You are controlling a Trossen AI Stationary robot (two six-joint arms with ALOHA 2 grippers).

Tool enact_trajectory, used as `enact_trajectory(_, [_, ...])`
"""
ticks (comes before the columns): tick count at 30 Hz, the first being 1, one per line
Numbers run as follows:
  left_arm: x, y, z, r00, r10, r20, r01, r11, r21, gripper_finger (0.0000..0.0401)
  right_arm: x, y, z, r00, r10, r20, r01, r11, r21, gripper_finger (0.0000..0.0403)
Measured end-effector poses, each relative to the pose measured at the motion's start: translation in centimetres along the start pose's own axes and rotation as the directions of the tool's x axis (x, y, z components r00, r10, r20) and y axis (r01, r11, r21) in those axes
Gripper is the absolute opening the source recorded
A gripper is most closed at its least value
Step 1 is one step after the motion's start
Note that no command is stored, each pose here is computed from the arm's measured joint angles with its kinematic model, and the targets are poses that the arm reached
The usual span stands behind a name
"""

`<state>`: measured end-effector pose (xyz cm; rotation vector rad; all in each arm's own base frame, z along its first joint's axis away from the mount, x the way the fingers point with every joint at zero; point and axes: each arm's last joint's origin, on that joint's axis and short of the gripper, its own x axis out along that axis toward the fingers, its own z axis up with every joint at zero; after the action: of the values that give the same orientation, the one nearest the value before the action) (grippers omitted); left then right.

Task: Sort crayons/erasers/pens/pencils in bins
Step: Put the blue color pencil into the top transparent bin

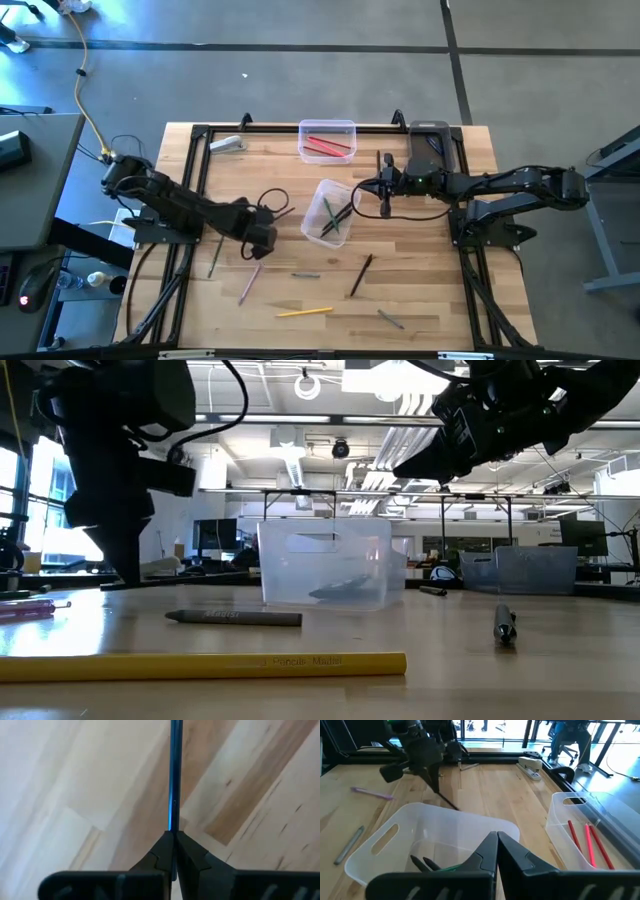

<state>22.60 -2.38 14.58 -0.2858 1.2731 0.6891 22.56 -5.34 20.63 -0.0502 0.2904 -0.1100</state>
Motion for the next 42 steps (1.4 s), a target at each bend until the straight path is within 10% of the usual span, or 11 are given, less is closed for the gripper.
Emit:
enact_trajectory(17, [-2.5, 4.5, 2.6, 0.988, 0.002, 0.154, 0.009, 0.998, -0.069, 0.0, 0.0, 0.0, -0.1, 1.0, 0.001, -0.006, -0.001, 1.0, 0.0, 0.0])
enact_trajectory(28, [1.9, 4.4, 2.9, 0.976, -0.12, 0.184, 0.137, 0.987, -0.081, 0.0001, 0.0, 0.0, -0.1, 1.0, 0.001, -0.011, -0.001, 1.0, 0.001, 0.0])
enact_trajectory(42, [1.1, 12.6, 9.7, 0.943, -0.196, 0.269, 0.13, 0.961, 0.246, 0.0, 0.0, 0.0, -0.1, 1.0, 0.001, -0.007, -0.001, 1.0, 0.018, 0.0])
